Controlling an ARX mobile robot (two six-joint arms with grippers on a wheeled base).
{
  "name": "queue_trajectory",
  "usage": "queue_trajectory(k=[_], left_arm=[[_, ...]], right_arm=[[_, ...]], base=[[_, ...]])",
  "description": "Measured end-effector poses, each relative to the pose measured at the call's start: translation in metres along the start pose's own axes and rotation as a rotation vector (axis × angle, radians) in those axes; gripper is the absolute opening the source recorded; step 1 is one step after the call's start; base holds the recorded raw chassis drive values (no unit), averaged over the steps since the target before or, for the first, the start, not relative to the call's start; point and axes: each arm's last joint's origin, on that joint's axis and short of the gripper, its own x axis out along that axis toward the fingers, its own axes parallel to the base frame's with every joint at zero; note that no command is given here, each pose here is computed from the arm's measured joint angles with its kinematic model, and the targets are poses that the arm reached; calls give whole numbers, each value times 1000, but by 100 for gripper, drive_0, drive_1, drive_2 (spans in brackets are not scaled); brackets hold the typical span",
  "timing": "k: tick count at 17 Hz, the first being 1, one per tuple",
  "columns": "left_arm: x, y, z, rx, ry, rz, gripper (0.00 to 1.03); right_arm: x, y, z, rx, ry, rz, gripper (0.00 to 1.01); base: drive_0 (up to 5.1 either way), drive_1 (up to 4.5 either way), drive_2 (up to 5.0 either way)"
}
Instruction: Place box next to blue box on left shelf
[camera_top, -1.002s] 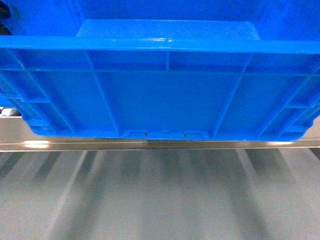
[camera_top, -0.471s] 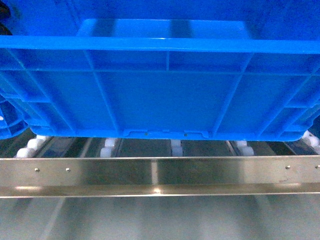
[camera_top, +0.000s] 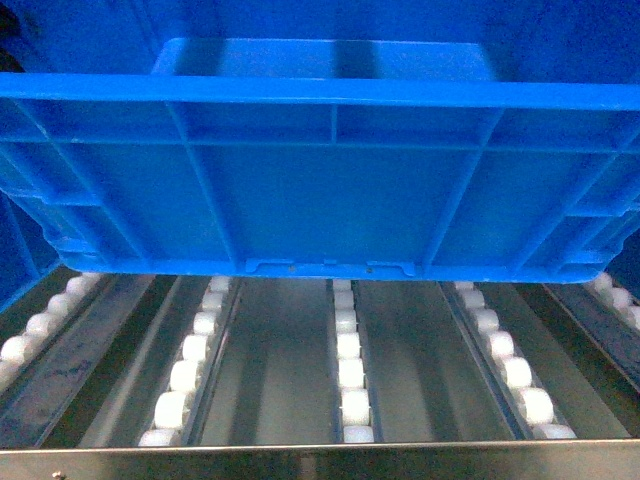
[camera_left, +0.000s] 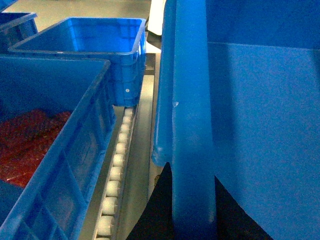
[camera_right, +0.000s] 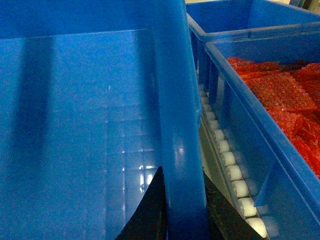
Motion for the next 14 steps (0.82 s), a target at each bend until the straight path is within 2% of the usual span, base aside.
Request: queue_trajectory(k=[14], left_arm=[[0, 0, 0, 0, 1, 0, 8]], right_arm=[[0, 0, 0, 0, 1, 0, 10]], base=[[0, 0, 0]])
